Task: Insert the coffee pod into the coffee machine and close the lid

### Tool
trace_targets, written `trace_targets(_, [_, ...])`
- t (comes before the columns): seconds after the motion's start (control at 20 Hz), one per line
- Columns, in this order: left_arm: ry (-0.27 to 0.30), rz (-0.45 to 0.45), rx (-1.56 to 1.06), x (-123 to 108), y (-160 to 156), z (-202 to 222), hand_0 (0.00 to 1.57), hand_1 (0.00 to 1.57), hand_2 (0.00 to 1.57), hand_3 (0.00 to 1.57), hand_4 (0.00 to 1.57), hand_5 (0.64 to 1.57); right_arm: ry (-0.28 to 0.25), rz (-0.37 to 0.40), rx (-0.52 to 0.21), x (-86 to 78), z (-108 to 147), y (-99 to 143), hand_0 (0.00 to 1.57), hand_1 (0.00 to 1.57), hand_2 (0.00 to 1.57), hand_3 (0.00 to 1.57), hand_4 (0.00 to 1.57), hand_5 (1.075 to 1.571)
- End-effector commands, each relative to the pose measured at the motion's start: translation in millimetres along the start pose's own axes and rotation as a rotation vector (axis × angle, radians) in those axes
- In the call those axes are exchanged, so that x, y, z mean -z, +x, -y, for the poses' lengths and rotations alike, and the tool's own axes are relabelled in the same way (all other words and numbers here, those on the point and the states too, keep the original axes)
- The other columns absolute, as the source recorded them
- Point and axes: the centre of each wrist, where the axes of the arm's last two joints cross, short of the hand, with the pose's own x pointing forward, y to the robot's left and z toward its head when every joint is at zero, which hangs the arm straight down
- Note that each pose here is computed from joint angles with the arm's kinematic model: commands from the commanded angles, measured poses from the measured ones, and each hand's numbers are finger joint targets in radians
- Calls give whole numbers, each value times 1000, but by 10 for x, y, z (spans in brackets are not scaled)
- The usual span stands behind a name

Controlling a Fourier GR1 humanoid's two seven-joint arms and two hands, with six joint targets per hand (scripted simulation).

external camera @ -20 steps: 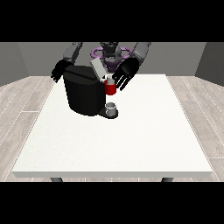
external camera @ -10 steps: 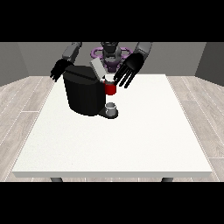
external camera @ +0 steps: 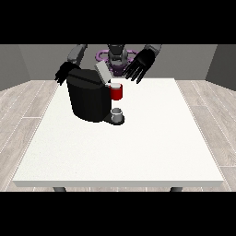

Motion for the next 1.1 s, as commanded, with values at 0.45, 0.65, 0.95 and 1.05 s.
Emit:
trace_targets(0.45, [13, -38, -757, -460, -589, 1304, 0, 0, 0, 0, 0, 1571, -152, -195, -19, -539, 530, -534, 0, 0, 0, 0, 370, 1571])
trace_targets(0.65, [21, -77, -811, -692, -684, 1675, 0, 0, 0, 0, 0, 1571, -104, -138, -35, -527, 581, -465, 0, 0, 0, 0, 492, 1571])
trace_targets(0.95, [-4, -195, -986, -954, -807, 2032, 0, 0, 0, 0, 0, 1571, 29, -124, -70, -292, 512, -61, 0, 0, 0, 0, 370, 1571])
trace_targets(1.05, [-9, -230, -1015, -1015, -790, 2134, 0, 0, 0, 0, 0, 1571, 69, -101, -65, -277, 591, 31, 0, 0, 0, 0, 257, 1571])
